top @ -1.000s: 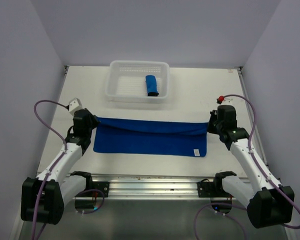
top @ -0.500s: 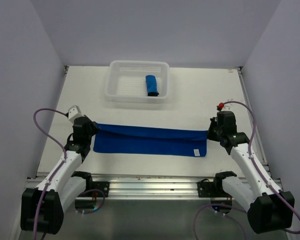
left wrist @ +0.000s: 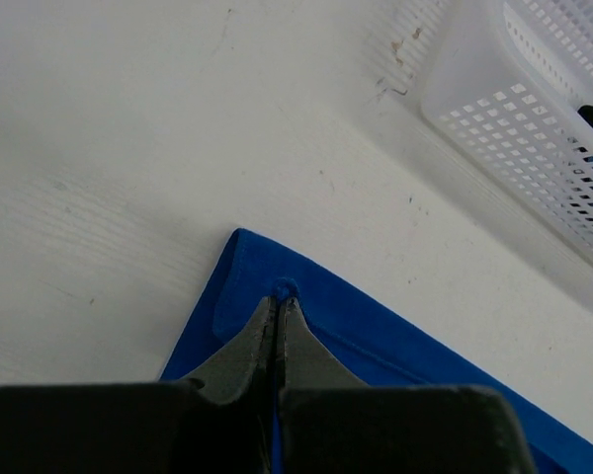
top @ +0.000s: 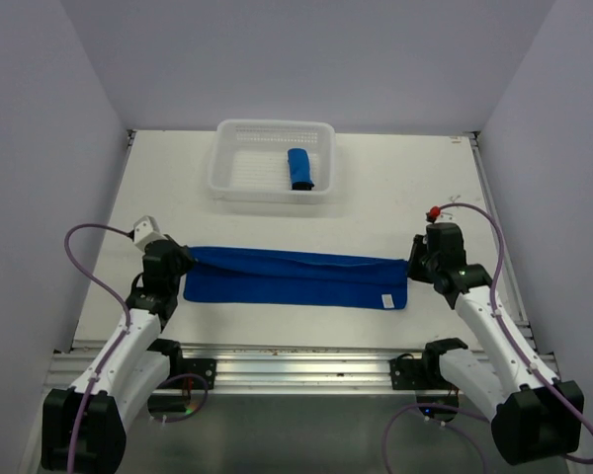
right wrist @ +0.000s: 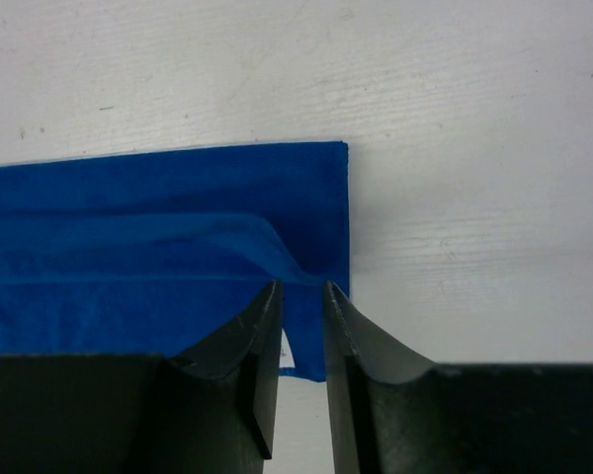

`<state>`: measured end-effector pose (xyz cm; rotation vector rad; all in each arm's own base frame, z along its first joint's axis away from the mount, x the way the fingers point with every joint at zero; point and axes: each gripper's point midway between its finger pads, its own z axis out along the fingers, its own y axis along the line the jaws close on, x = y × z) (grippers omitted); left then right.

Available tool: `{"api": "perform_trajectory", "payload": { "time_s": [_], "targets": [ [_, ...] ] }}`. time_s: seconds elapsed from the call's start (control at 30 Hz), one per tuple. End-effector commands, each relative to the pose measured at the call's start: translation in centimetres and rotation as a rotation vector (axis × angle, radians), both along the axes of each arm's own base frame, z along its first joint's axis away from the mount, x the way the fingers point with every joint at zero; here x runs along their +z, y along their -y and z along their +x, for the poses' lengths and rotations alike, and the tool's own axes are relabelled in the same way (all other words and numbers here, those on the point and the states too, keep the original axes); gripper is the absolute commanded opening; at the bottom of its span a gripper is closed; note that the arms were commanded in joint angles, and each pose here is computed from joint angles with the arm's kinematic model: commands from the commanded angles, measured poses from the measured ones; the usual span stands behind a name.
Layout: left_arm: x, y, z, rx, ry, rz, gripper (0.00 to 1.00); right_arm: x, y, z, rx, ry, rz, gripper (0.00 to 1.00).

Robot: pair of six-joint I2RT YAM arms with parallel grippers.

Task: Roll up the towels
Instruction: Fold the towel

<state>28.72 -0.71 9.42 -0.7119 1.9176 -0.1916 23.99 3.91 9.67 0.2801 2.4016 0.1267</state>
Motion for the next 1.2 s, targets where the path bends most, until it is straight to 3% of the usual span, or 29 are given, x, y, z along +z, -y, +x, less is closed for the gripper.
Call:
{"api": "perform_trajectory", "payload": {
  "time_s": [0.0, 0.27, 0.4, 0.53, 1.17],
  "targets": [
    [-0.3, -0.6, -0.3, 0.019, 0.009, 0.014, 0.0, 0.2, 0.1, 0.0, 0.0, 0.005, -0.021, 0.28],
    [-1.2, -0.1, -0.7, -0.015, -0.001, 0.014, 0.01, 1.9, 0.0, 0.2, -0.004, 0.083, -0.005, 0.3],
    [-1.4, -0.2, -1.0, -0.004, -0.004, 0.006, 0.28, 2.7, -0.5, 1.1, -0.01, 0.098, 0.025, 0.31],
    [-1.0, -0.8, -1.2, 0.031, -0.02, 0.012, 0.39, 2.5, -1.4, 2.9, -0.008, 0.073, 0.053, 0.32],
    [2.5, 0.1, 2.0, -0.018, 0.003, 0.024, 0.51, -2.2, -1.1, 9.0, -0.037, -0.017, -0.028, 0.35]
  ]
}}
